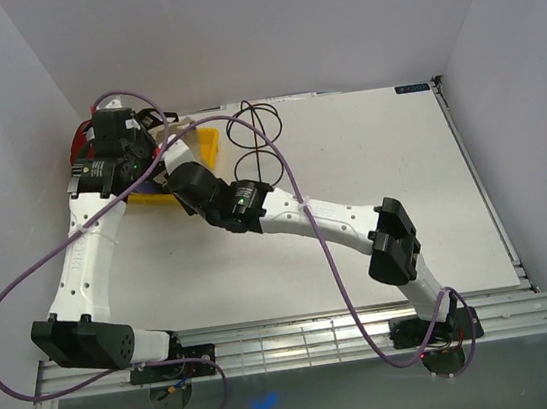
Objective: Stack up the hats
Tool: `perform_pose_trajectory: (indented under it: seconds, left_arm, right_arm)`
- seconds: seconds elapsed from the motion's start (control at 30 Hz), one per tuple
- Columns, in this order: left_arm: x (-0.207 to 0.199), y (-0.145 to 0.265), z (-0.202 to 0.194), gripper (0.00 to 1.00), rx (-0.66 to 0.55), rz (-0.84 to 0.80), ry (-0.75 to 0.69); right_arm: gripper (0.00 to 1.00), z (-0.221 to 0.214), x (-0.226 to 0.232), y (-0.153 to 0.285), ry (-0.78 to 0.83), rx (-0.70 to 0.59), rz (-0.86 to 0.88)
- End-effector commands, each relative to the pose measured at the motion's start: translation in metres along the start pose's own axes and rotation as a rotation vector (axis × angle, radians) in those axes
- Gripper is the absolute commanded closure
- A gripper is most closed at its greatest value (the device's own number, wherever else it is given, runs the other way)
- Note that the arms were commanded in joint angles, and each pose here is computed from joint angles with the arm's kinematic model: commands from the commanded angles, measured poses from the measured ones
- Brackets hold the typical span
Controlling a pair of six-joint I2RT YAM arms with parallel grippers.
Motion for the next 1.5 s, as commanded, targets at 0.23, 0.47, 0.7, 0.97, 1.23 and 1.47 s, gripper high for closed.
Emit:
perform_pose_trajectory:
  seconds: [0.23,0.47,0.7,0.97,1.23,1.47]
  left_arm:
    - [-0.024,0.043,0.021,0.61,-0.1,-0.153,0.012]
    - [-0.061,0.072,0.055,0.25,-0.187,-0.294,0.006]
    - [-0.088,0.107,0.092,0.24,-0.34,-0.361,0.06]
    - [-0.075,0.154,0.088,0.24,-0.472,-0.427,0.104]
    - [-0.053,0.156,0.062,0.24,-0.431,-0.42,0.094]
    - [-0.041,0.148,0.049,0.25,-0.394,-0.392,0.067]
  right_arm:
    - [0.92,0.029,-0.016,0.03,-0.096,-0.072,0.005]
    - [0.92,0.042,-0.024,0.051,-0.188,-0.113,0.05]
    - [0.92,0.055,-0.059,0.063,-0.375,-0.14,0.096]
    - [0.92,0.052,-0.131,0.065,-0.712,-0.245,0.287]
    - [0.92,0.064,-0.19,0.07,-1.036,-0.479,0.446]
    - [0.92,0.033,-0.216,0.076,-1.328,-0.61,0.457]
Point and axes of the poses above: each gripper's point midway between its finger pads, its own y axis back along the fingers, its own x axis along the line the jaws close on, z = x × y, the point moved 9 cm from there along y, back along the fingers, and after that the axes turned 11 degrees about y, right-handed, at the moved point
